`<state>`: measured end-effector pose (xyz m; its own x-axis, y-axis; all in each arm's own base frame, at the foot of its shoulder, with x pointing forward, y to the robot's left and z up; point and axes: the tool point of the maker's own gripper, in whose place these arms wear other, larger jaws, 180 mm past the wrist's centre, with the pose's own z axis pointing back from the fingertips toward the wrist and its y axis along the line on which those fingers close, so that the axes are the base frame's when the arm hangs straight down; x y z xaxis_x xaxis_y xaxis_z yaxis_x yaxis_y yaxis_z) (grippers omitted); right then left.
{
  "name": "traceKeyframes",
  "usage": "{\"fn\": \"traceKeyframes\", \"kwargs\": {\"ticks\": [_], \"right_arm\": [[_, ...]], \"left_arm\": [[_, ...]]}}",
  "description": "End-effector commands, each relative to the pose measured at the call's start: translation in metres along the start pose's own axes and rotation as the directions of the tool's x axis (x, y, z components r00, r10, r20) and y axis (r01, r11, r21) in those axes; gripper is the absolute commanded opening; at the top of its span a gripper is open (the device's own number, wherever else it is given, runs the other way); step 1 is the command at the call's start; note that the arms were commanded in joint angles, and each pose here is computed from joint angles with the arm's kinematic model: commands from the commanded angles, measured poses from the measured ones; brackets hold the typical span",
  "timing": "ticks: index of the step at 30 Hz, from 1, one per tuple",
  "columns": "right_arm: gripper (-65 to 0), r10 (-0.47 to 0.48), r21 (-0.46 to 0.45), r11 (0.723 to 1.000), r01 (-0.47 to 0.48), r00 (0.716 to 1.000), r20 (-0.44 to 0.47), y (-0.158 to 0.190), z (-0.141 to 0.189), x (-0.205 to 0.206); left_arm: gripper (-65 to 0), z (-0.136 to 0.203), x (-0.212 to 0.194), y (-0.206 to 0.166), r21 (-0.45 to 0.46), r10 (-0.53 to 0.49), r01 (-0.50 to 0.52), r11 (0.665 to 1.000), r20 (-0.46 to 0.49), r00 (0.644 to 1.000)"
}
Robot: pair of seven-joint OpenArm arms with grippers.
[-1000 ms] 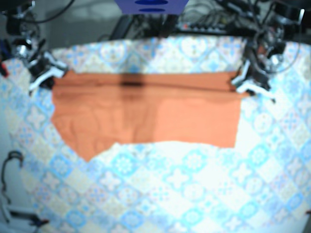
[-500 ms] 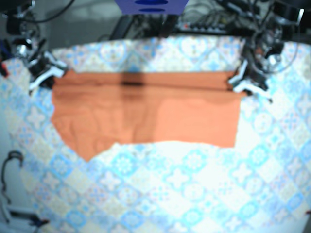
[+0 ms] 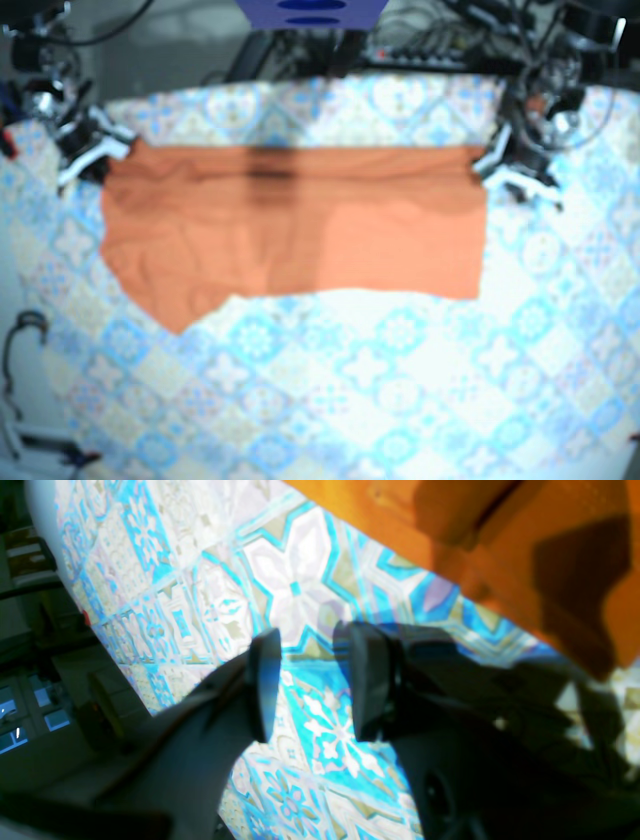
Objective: Fold the T-shirt properly
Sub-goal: 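Open both grippers and release the folded shoulder edge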
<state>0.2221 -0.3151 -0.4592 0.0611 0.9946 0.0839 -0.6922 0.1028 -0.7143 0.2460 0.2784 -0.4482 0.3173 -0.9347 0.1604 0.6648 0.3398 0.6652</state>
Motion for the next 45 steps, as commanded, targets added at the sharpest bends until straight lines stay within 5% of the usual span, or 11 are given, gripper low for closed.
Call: {"fn": "traceKeyframes", "kwargs": {"ticks": [1, 9, 24, 45], "right_arm": [[-57.7, 0.021, -0.039, 0.999, -0.021, 1.0, -0.004, -0.017, 0.002, -0.005], [-54.8, 0.021, -0.044, 0.999, -0.022, 1.0, -0.003, -0.019, 0.001, -0.005], [-19.7, 0.022, -0.046, 0.999, -0.022, 1.0, -0.002, -0.02, 0.001, -0.004], [-17.9, 0.043, -0.118, 0.992, -0.038, 0.998, 0.046, -0.05, -0.001, 0.016]], "left_arm": [[-41.7, 0.001, -0.002, 0.014, 0.038, -0.012, 0.012, 0.999, 0.002, 1.0], [-41.7, 0.002, -0.002, 0.014, 0.036, -0.012, 0.012, 0.999, 0.001, 1.0], [-41.7, 0.002, -0.003, 0.013, 0.035, -0.012, 0.012, 0.999, 0.001, 1.0], [-41.7, 0.004, -0.006, 0.004, 0.017, -0.014, 0.014, 1.0, -0.006, 1.0]]}}
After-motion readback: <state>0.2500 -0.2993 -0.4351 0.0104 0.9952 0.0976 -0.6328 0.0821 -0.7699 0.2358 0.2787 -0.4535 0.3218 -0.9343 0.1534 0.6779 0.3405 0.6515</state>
